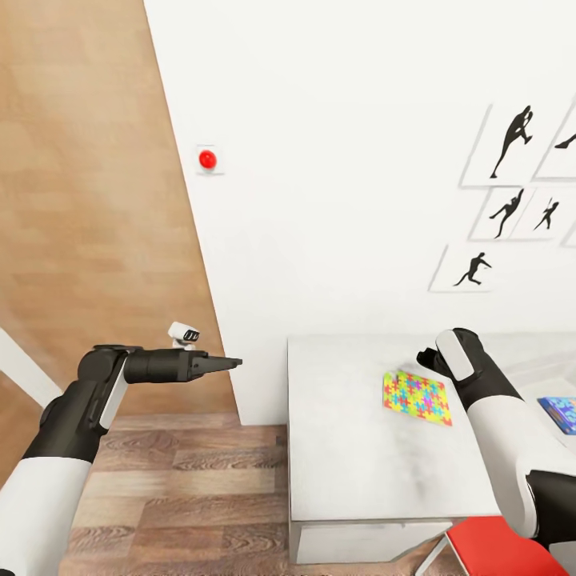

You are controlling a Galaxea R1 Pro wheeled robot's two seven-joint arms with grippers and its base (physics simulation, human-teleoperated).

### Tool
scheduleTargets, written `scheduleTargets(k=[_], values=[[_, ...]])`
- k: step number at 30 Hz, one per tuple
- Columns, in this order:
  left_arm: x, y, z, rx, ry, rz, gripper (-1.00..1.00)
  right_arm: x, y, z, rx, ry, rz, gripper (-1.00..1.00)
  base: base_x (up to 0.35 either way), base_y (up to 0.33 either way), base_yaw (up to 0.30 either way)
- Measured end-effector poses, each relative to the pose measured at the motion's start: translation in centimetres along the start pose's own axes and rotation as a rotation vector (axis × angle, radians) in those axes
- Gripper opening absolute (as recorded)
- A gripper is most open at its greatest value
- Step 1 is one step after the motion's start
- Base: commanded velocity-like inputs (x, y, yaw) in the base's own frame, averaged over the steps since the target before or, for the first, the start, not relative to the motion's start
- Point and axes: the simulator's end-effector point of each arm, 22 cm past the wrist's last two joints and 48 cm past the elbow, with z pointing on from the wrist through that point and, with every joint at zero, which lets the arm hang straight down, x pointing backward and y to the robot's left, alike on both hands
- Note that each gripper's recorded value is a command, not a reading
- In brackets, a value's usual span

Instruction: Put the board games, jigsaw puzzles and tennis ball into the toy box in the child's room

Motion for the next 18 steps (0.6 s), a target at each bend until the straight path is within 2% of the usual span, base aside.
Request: scheduleTargets(k=[10,18], values=[[0.4,0.8,0.0,-0.001,0.001,-0.017,1.0,-1.0,0.7,0.1,-0.005,-0.003,0.002,1.0,0.0,0.0,0.0],[0.6,1.4,0.1,-0.001,0.001,-0.03,1.0,-1.6,1.3,0.7,0.008,0.044,0.002,1.0,0.0,0.0,0.0]])
